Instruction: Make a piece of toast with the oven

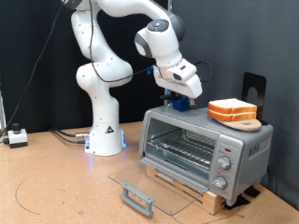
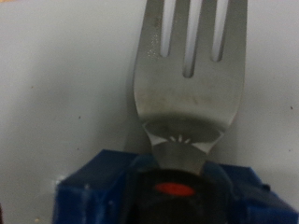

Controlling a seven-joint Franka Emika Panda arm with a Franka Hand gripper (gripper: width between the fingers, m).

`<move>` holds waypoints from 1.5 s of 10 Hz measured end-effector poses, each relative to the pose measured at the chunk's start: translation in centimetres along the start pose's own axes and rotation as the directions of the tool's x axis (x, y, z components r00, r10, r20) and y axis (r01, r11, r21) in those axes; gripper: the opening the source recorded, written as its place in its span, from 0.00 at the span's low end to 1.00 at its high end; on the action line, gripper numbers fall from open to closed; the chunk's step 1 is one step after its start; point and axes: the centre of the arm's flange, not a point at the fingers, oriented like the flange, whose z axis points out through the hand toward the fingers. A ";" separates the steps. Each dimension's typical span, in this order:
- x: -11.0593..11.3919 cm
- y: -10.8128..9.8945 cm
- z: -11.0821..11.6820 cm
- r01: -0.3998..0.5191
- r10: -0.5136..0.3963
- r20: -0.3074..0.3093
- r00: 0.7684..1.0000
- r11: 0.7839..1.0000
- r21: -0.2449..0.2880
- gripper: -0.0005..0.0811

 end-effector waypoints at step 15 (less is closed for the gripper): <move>-0.2 0.2 0.8 0.009 -0.007 0.059 0.998 0.999 -0.041 0.92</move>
